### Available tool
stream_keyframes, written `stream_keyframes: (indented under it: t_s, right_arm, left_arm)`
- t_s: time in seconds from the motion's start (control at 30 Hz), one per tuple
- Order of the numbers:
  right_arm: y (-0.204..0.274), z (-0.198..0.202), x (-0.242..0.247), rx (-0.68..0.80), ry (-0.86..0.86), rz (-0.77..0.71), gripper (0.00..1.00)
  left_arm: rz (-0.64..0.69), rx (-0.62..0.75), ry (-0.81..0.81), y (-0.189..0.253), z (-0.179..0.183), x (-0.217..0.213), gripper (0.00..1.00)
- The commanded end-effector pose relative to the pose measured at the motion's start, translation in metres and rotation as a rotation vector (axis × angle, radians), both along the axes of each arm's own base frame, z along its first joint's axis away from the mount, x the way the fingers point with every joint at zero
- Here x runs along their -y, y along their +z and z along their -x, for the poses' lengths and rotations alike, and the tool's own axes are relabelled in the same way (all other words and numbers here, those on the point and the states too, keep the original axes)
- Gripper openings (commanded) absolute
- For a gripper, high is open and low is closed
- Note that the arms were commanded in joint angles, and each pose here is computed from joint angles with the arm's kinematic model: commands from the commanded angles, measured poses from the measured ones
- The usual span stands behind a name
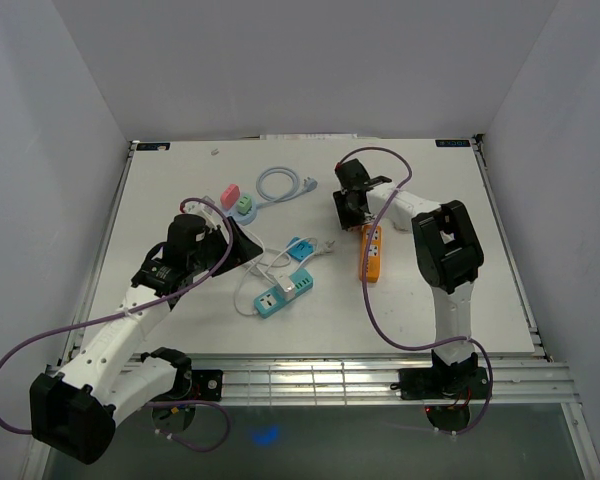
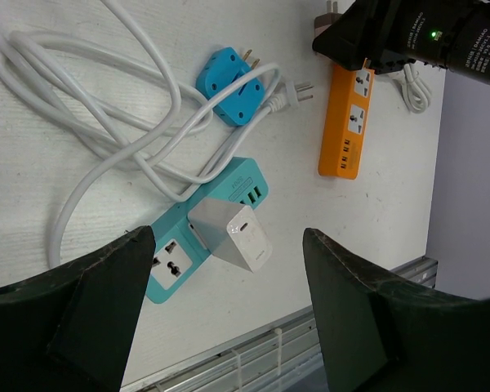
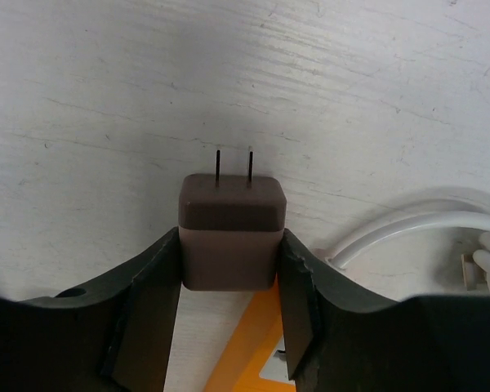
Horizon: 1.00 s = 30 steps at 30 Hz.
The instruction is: Insert the plug
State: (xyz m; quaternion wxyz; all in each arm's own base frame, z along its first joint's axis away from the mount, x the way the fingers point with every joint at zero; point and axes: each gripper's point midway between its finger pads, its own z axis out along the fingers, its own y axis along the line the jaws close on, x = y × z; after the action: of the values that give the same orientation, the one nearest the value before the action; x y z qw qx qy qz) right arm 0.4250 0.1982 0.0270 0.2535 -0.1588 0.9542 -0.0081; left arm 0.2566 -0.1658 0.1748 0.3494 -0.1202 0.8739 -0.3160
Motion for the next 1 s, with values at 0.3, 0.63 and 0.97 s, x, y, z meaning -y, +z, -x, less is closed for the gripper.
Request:
stream_keyframes:
  t_s: [0.3, 0.63, 0.97]
  right_arm:
    - [0.071, 0.02, -0.037, 0.169, 0.197, -0.199, 0.35]
    - [0.143, 0.104, -0.097, 0.324, 0.513, -0.464, 0.35]
    - [0.179, 0.149, -0.133, 0.38, 0.697, -0.491, 0.36]
  left_arm:
    - [0.017, -0.031, -0.107, 0.009, -0.012, 0.02, 0.85]
    - [0.114, -0.036, -0.259, 0.025, -0.021, 0.053, 0.87]
    - [0.227, -0.017, -0.354, 0.04, -0.02, 0.074, 0.87]
